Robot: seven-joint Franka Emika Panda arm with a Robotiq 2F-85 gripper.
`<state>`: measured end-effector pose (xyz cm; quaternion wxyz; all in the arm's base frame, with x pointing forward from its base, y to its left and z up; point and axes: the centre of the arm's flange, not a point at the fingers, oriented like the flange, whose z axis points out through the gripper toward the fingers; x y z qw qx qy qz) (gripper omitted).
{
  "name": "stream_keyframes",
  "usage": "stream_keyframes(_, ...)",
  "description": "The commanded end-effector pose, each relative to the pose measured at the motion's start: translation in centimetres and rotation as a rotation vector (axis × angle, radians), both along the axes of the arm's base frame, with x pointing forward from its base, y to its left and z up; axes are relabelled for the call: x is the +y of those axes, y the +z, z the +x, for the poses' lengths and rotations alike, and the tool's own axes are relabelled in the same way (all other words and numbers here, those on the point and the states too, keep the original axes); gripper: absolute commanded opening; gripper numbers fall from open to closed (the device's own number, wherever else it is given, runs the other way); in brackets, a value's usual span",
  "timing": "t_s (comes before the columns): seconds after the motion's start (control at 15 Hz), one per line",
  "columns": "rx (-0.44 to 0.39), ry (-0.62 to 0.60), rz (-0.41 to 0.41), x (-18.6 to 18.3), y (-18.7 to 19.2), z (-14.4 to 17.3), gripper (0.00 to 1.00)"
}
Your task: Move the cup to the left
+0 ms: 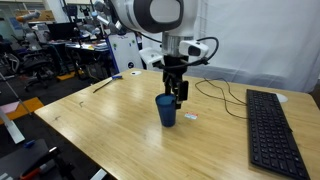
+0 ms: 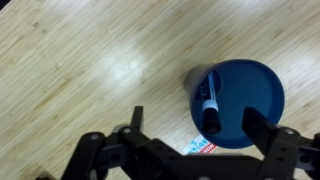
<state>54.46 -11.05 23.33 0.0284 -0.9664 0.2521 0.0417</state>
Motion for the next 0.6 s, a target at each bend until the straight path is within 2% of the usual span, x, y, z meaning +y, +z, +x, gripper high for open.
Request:
stream_keyframes(0.0, -0.016, 0.010, 0.010, 0.4, -0.4, 0.3, 1.00)
stream_keyframes(0.27, -0.002, 0.013, 0.009, 0.6, -1.1, -0.2, 1.00)
stream_keyframes(0.33, 0.002, 0.012, 0.009, 0.6, -1.3, -0.3, 0.96)
stream_keyframes(0.4, 0.005, 0.011, 0.010, 0.5, -1.5, -0.4, 0.91)
stream_keyframes(0.53, 0.010, 0.009, 0.010, 0.5, -1.7, -0.7, 0.70)
